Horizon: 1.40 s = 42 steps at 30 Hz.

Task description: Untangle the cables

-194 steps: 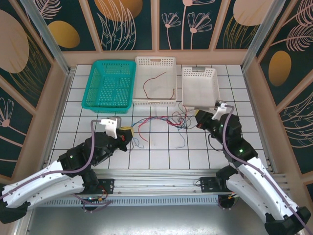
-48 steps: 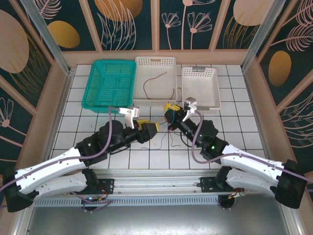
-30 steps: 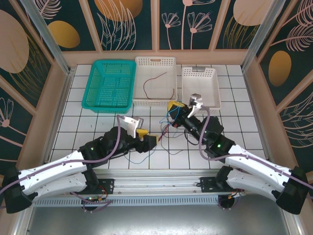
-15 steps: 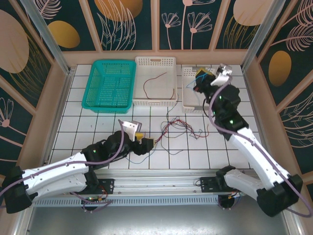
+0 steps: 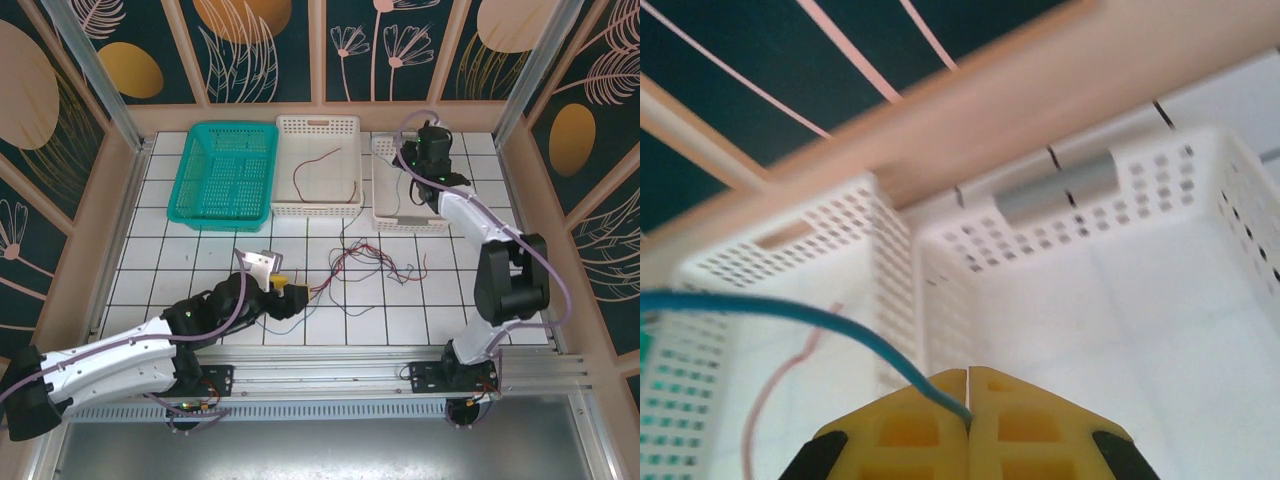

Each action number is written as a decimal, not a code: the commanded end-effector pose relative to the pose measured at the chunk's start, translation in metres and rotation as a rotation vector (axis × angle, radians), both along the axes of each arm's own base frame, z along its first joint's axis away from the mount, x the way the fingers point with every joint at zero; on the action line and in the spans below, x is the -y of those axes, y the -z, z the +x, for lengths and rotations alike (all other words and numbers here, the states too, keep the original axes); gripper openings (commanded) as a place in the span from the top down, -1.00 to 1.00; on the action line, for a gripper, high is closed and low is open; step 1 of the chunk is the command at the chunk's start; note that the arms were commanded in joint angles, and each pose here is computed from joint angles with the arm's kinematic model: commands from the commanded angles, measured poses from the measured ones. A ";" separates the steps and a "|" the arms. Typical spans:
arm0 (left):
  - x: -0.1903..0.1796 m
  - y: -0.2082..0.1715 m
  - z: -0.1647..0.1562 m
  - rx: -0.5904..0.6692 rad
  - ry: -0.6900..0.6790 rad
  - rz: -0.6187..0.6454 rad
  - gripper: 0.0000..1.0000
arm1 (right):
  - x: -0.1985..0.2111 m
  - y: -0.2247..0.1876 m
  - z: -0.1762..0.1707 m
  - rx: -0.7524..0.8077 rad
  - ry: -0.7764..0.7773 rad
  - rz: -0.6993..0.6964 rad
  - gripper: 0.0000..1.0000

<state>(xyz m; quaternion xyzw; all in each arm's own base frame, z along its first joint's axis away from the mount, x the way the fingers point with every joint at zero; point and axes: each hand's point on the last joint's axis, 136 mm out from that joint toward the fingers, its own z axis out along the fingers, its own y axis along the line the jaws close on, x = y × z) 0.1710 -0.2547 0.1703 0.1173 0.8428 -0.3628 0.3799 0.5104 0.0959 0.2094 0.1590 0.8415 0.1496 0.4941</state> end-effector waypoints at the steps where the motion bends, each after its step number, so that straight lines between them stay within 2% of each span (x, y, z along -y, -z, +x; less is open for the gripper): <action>1: -0.007 0.004 0.002 -0.007 -0.031 -0.005 -0.45 | 0.018 0.022 0.012 -0.081 0.065 -0.024 1.00; 10: -0.008 0.012 0.000 -0.020 -0.035 -0.003 -0.45 | 0.019 0.096 0.003 -0.339 0.071 -0.017 1.00; 23: -0.010 0.017 0.000 -0.026 -0.035 0.015 -0.45 | 0.023 0.114 -0.016 -0.429 0.072 -0.009 1.00; 24: -0.010 0.017 0.000 -0.026 -0.035 0.016 -0.45 | 0.023 0.114 -0.018 -0.431 0.068 -0.005 0.90; 27: -0.010 0.016 0.000 -0.025 -0.035 0.017 -0.45 | 0.021 0.095 -0.023 -0.380 0.060 0.014 0.38; 29: -0.012 0.016 0.000 -0.022 -0.038 0.023 -0.45 | 0.024 0.072 -0.027 -0.325 0.064 0.011 0.09; 31: -0.013 0.017 0.001 -0.020 -0.042 0.030 -0.45 | 0.027 0.050 -0.032 -0.277 0.071 -0.002 -0.09; 36: -0.017 0.025 0.001 -0.037 -0.057 0.074 -0.46 | 0.024 -0.005 -0.057 -0.163 0.056 -0.038 -0.22; 40: -0.023 0.038 0.002 -0.065 -0.078 0.122 -0.47 | -0.018 -0.029 -0.097 -0.086 -0.082 -0.039 -0.30; 42: -0.022 0.045 0.001 -0.082 -0.077 0.141 -0.47 | -0.046 -0.025 -0.120 -0.082 -0.178 -0.023 -0.31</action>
